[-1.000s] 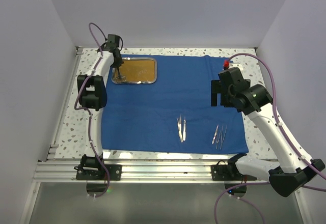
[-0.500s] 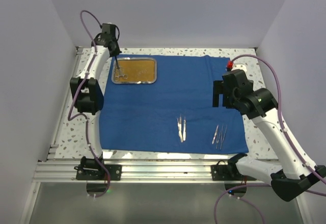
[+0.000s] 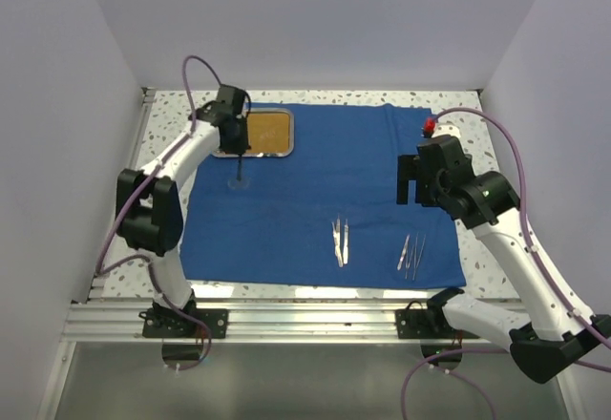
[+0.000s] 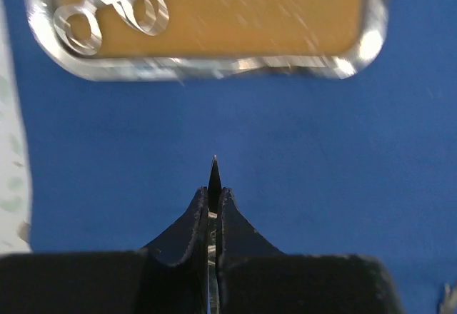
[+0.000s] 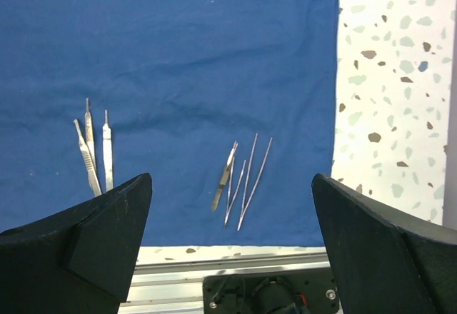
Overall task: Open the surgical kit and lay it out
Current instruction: Place the medical item in the surgical kit, then pick up the medical item from the container.
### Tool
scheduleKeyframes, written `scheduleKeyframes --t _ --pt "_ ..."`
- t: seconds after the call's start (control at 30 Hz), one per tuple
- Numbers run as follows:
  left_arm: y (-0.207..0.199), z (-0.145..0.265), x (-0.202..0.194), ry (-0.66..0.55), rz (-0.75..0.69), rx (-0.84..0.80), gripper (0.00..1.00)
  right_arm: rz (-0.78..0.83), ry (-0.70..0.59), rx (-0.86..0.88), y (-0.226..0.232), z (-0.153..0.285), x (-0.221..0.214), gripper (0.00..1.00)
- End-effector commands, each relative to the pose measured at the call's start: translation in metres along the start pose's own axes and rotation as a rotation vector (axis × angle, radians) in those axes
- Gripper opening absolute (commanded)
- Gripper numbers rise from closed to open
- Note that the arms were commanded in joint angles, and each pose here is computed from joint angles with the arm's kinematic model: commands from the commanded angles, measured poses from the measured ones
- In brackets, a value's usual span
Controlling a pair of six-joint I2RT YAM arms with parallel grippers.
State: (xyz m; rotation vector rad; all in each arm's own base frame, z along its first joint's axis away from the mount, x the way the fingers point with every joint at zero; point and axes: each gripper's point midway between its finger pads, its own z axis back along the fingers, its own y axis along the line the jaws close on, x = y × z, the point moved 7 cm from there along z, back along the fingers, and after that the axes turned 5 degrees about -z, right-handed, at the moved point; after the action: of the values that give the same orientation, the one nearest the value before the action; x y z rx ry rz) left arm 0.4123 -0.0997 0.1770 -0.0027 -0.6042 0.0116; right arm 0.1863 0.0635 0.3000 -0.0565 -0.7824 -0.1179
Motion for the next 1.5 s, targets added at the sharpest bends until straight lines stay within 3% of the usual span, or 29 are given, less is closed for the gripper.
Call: scheduleKeyframes --t 0.0,0.23,0.67,0.77,0.8,0.83,1.03,1.13,1.23,1.43,1.47 --pt "-0.039 0.061 -0.032 -0.060 -0.033 -0.140 0.00 -0.008 -0.030 0.058 0.007 -0.002 0.002 0.98" --pt "-0.062 0.080 -0.131 0.030 0.023 -0.174 0.00 -0.022 -0.020 0.109 0.012 -0.005 -0.003 0.98" --pt "-0.057 0.069 -0.189 0.049 0.080 -0.140 0.00 -0.004 -0.024 0.123 0.000 0.010 -0.013 0.98" --pt "-0.058 0.070 -0.187 0.041 0.074 -0.140 0.18 -0.003 -0.024 0.126 -0.001 0.012 -0.014 0.98" --pt "-0.058 0.071 -0.184 0.037 0.073 -0.136 0.30 -0.003 -0.024 0.126 -0.001 0.013 -0.013 0.98" --pt "-0.059 0.077 -0.176 0.022 0.070 -0.133 0.37 -0.006 -0.028 0.126 -0.001 0.014 -0.013 0.98" --pt "-0.064 0.124 -0.105 -0.134 -0.001 -0.106 0.58 -0.017 -0.031 0.110 -0.003 0.013 -0.014 0.98" --pt "-0.064 0.136 -0.060 -0.212 -0.027 -0.089 0.60 -0.026 -0.030 0.102 -0.003 0.011 -0.015 0.98" --pt "-0.047 0.119 -0.018 -0.234 -0.030 -0.063 0.57 -0.028 -0.026 0.086 -0.003 0.009 -0.015 0.98" --pt "-0.005 0.056 0.052 -0.228 -0.032 0.083 0.53 -0.015 -0.045 0.034 -0.008 0.012 -0.007 0.98" --pt "-0.002 0.030 0.054 -0.186 -0.046 0.100 0.52 -0.009 -0.045 0.026 -0.008 0.012 -0.006 0.98"
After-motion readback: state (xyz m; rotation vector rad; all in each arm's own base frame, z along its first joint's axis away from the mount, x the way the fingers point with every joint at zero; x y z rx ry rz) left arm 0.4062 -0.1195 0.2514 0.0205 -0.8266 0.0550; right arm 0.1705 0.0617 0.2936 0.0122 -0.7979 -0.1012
